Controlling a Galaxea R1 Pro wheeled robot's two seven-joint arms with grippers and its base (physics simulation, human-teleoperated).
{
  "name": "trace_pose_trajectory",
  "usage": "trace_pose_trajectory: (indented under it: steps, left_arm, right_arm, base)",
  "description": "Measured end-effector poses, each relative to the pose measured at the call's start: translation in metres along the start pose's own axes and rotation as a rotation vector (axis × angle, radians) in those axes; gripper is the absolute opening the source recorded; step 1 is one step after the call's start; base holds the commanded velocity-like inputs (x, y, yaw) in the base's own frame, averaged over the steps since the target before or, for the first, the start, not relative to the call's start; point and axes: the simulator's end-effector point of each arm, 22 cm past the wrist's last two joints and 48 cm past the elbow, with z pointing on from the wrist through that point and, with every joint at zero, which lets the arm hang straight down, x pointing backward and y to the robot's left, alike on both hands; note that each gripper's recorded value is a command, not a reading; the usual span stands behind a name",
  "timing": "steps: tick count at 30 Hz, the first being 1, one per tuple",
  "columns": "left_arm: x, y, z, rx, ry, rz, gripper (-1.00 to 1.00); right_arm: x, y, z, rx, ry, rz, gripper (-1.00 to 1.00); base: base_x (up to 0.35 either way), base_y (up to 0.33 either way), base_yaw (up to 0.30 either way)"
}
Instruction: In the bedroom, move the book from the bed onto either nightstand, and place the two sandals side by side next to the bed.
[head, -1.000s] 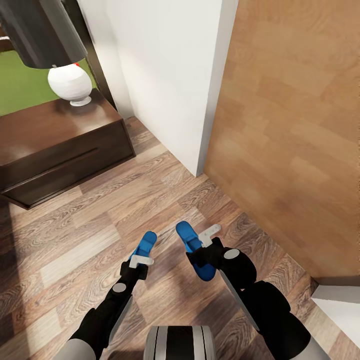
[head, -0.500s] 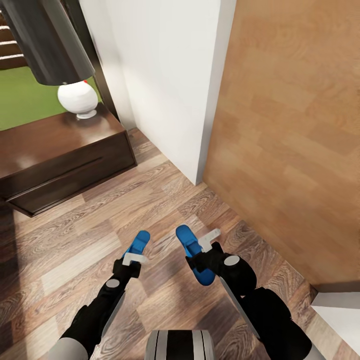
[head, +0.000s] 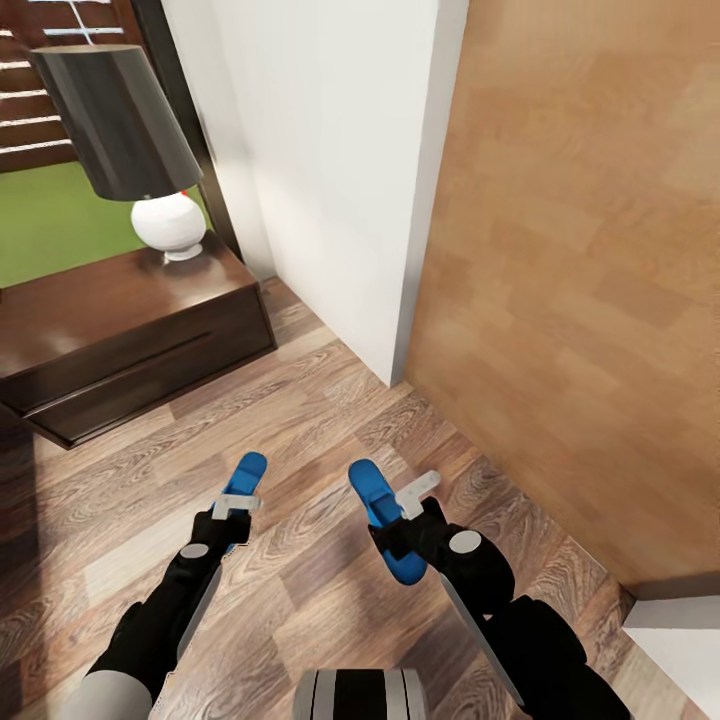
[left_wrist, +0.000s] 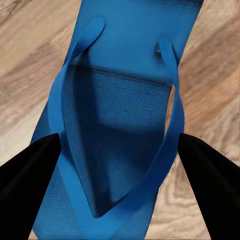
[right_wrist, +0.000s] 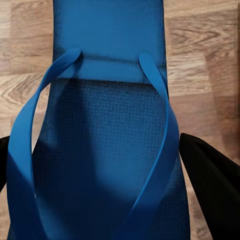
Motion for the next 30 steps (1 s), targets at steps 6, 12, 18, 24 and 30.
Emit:
trace_pose_trajectory:
  steps: [6,12,18,24,30]
  left_arm:
    - [-0.068,0.025,-0.026,-0.034,-0.063,0.002,-1.0]
    - [-0.098,0.041,-0.048,-0.055,-0.103,0.006,-1.0]
    - [-0.109,0.055,-0.059,-0.077,-0.123,-0.001,-1.0]
    - [-0.119,0.062,-0.069,-0.087,-0.141,-0.004,-1.0]
    - [-0.127,0.066,-0.079,-0.093,-0.149,-0.006,-1.0]
  right_arm:
    - [-0.008,-0.006,-0.008,0.021,-0.017,-0.002,-1.0]
    - [-0.018,-0.027,-0.019,0.059,-0.039,0.03,-1.0]
    - [-0.027,-0.032,-0.028,0.074,-0.06,0.032,-1.0]
    - [-0.035,-0.034,-0.037,0.083,-0.076,0.027,-1.0]
    - [-0.042,-0.034,-0.045,0.092,-0.09,0.021,-1.0]
  base:
    - [0.0,0.0,0.0]
    - [0.0,0.0,0.0]
    - [0.0,0.0,0.0]
    - [0.0,0.0,0.0]
    - [0.0,0.0,0.0]
